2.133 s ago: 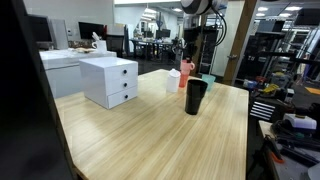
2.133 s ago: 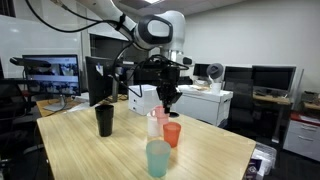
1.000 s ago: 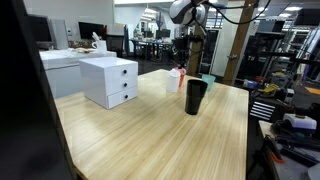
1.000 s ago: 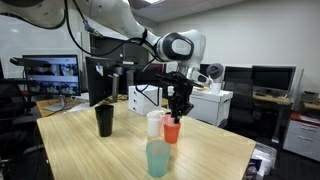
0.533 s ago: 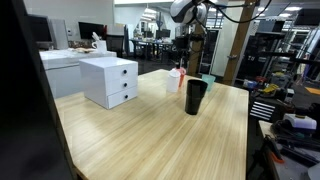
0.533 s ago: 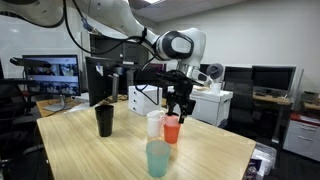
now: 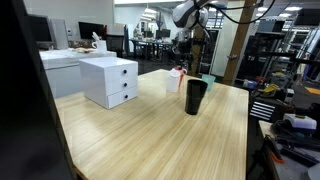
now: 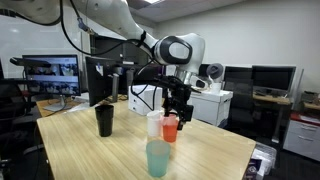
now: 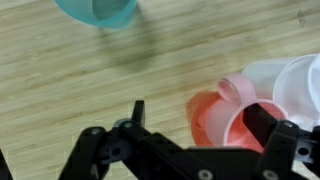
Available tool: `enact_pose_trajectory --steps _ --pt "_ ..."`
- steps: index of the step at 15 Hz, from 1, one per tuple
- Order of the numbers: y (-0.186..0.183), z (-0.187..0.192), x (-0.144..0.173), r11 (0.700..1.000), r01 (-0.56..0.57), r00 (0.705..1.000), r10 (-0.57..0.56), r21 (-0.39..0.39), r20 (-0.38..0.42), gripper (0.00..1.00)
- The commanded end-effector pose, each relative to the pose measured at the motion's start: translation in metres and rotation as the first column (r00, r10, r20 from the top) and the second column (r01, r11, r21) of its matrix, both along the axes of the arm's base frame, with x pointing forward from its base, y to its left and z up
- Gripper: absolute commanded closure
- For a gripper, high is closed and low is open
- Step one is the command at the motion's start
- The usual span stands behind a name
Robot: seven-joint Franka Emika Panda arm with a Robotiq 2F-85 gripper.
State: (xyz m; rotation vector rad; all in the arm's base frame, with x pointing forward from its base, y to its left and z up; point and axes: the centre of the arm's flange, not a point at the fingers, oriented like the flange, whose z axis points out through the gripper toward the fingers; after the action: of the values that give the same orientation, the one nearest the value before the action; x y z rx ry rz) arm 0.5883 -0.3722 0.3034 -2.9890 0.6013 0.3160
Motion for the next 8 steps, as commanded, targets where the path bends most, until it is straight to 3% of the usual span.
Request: enact_pose_trajectory --steps 1,8 --pt "0.008 -0.006 -0.016 1.000 0.003 1.000 -0.003 -0.010 0.012 0.00" --pt "0.008 -0.010 -0.004 0.998 0.055 0.996 -0.052 -0.041 0.078 0.00"
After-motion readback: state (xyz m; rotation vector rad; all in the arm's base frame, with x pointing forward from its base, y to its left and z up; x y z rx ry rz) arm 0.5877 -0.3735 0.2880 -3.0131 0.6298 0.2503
